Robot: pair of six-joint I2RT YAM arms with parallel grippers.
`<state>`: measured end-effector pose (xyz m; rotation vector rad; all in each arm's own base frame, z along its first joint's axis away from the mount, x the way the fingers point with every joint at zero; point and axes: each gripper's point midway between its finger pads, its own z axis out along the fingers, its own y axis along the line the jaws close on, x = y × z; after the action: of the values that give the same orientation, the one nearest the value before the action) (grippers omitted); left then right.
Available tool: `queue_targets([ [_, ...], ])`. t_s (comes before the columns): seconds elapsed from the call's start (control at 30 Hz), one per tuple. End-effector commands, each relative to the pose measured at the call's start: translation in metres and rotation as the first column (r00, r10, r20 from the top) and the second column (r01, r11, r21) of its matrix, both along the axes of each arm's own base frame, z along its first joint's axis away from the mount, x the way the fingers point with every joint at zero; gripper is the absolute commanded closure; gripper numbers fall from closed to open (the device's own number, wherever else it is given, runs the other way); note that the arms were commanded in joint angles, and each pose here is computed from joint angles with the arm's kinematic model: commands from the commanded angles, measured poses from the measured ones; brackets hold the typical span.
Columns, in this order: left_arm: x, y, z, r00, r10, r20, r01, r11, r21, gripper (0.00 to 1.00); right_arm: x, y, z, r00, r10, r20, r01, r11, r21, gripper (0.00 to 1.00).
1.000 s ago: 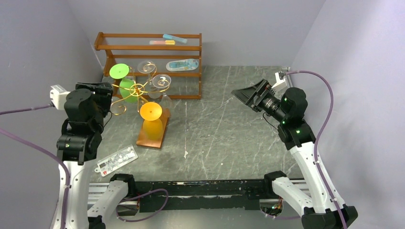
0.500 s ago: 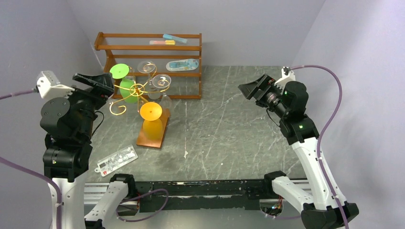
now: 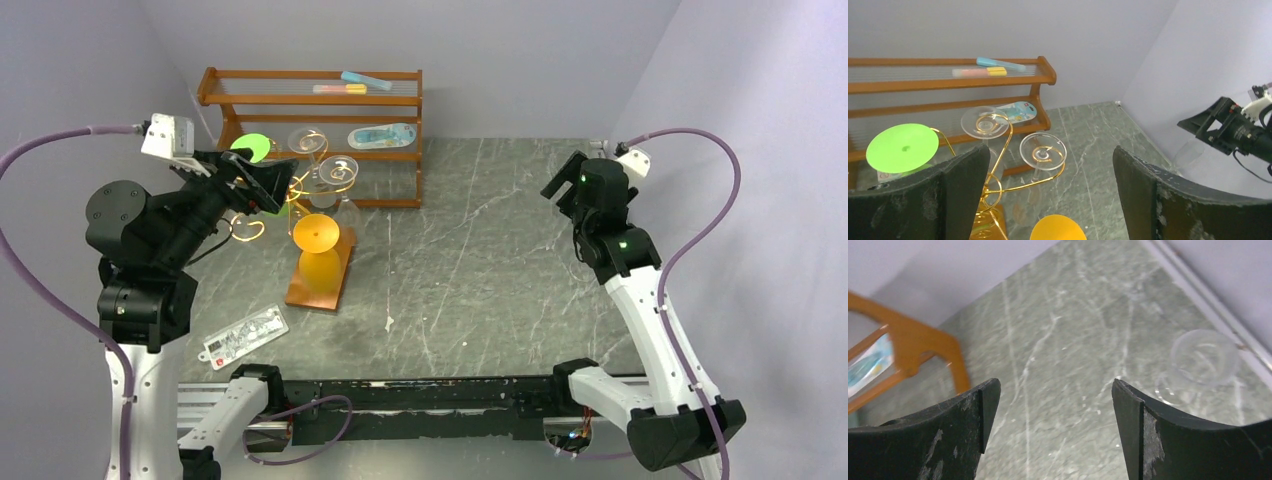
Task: Place the wine glass upside down on the wine glass rack
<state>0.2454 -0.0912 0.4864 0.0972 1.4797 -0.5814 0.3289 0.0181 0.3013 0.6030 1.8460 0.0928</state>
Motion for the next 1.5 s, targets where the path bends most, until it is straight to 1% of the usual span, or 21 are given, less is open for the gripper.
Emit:
queue_targets([
  [0.0, -0.001, -0.013, 0.0, 0.994, -0.092, 0.061, 0.087, 0.993, 0.082, 0.04, -0.01, -0.05, 0.003, 0.967, -0.252, -0.028, 0.246, 0.961, -0.125, 0.14],
  [0.13, 0.007, -0.011, -0.008, 0.998, -0.056, 0.041, 0.052, 0.994, 0.095, 0.04, -0.011, -0.071, -0.01, 0.937, -0.34, -0.078, 0.324, 0.932, -0.165, 0.15],
  [0.2, 0.009, -0.008, -0.013, 1.0, -0.025, 0.006, 0.025, 0.995, 0.092, 0.04, -0.012, -0.08, -0.018, 0.926, -0.364, -0.099, 0.344, 0.923, -0.174, 0.2],
  [0.3, 0.006, -0.011, -0.016, 1.0, -0.029, -0.008, 0.03, 0.994, 0.106, 0.04, -0.016, -0.098, -0.028, 0.901, -0.416, -0.125, 0.388, 0.9, -0.197, 0.29],
  [0.37, 0.001, -0.015, -0.016, 0.999, -0.051, 0.002, 0.05, 0.993, 0.111, 0.04, -0.016, -0.104, -0.034, 0.894, -0.43, -0.128, 0.401, 0.894, -0.203, 0.31],
  [0.5, -0.001, -0.022, -0.02, 0.997, -0.075, -0.006, 0.075, 0.99, 0.119, 0.04, -0.006, -0.108, -0.044, 0.898, -0.414, -0.15, 0.384, 0.903, -0.19, 0.36],
  [0.6, 0.002, -0.021, -0.023, 0.999, -0.041, -0.032, 0.045, 0.993, 0.11, 0.04, 0.003, -0.113, -0.054, 0.897, -0.401, -0.186, 0.371, 0.912, -0.175, 0.46],
  [0.77, 0.004, -0.016, -0.027, 0.999, 0.004, -0.045, 0.001, 0.994, 0.106, 0.04, 0.002, -0.119, -0.07, 0.883, -0.409, -0.229, 0.384, 0.911, -0.146, 0.54],
  [0.93, 0.003, -0.018, -0.028, 0.999, 0.001, -0.043, 0.003, 0.994, 0.112, 0.04, -0.001, -0.117, -0.088, 0.88, -0.392, -0.268, 0.372, 0.92, -0.127, 0.56],
  [1.1, 0.001, -0.017, -0.029, 0.999, 0.012, -0.045, -0.006, 0.994, 0.113, 0.04, 0.003, -0.11, -0.097, 0.892, -0.348, -0.29, 0.332, 0.938, -0.102, 0.61],
  [1.23, 0.0, -0.016, -0.028, 0.999, 0.012, -0.04, -0.008, 0.994, 0.105, 0.04, 0.006, -0.103, -0.102, 0.901, -0.312, -0.302, 0.302, 0.95, -0.079, 0.74],
  [1.3, 0.0, -0.018, -0.028, 0.999, 0.006, -0.04, -0.002, 0.995, 0.097, 0.04, 0.005, -0.101, -0.101, 0.902, -0.308, -0.301, 0.304, 0.951, -0.063, 0.85],
  [1.33, 0.0, -0.019, -0.028, 0.999, 0.001, -0.043, 0.003, 0.996, 0.095, 0.04, 0.006, -0.099, -0.097, 0.909, -0.304, -0.287, 0.304, 0.952, -0.047, 0.94],
  [1.37, 0.0, -0.02, -0.028, 0.999, -0.008, -0.047, 0.012, 0.996, 0.091, 0.04, 0.007, -0.097, -0.092, 0.919, -0.29, -0.267, 0.291, 0.956, -0.036, 0.98],
  [1.4, 0.0, -0.022, -0.027, 0.999, -0.014, -0.05, 0.018, 0.996, 0.088, 0.04, 0.007, -0.095, -0.087, 0.927, -0.285, -0.244, 0.288, 0.957, -0.022, 1.0],
  [1.47, 0.0, -0.024, -0.027, 0.998, -0.027, -0.059, 0.032, 0.996, 0.078, 0.04, 0.007, -0.092, -0.078, 0.938, -0.274, -0.212, 0.28, 0.96, 0.002, 1.0],
])
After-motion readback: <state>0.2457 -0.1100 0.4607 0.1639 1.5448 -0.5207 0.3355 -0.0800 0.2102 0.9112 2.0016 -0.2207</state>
